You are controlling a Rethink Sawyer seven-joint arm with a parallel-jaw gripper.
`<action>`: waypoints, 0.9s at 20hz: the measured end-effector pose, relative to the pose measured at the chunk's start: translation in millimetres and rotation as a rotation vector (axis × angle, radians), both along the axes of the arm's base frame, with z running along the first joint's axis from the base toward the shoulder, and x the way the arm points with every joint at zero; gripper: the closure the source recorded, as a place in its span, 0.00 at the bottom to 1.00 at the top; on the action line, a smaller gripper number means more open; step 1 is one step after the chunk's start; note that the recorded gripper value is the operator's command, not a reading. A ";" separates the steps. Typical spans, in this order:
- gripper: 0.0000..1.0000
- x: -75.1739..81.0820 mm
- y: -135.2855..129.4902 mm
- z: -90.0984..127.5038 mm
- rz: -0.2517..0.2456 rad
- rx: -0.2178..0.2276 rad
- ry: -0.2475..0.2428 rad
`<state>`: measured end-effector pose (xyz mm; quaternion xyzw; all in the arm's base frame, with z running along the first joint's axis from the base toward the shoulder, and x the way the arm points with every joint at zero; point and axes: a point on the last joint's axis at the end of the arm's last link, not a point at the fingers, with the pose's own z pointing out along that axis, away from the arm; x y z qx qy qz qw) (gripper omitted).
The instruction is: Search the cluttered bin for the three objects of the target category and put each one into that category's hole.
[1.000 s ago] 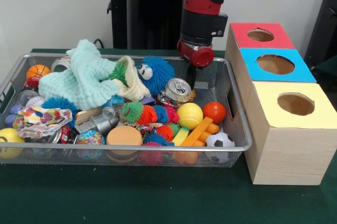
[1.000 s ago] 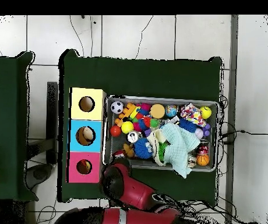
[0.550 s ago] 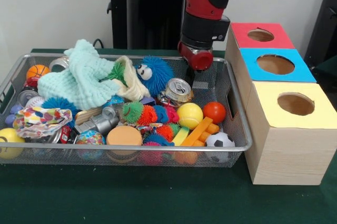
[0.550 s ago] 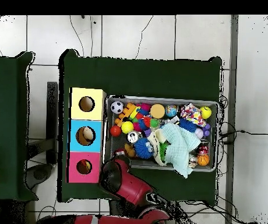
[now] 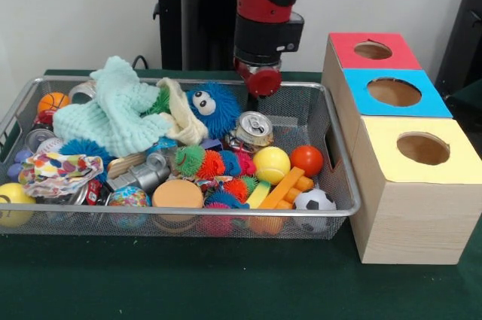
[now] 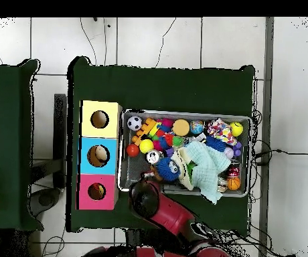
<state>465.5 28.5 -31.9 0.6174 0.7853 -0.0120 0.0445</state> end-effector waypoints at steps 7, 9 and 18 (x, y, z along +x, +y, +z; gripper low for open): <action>1.00 -5.2 -34.0 27.5 -0.009 0.051 0.038; 1.00 -6.5 -36.4 31.9 -0.004 0.058 0.044; 1.00 -12.0 -50.4 54.4 0.011 0.074 0.068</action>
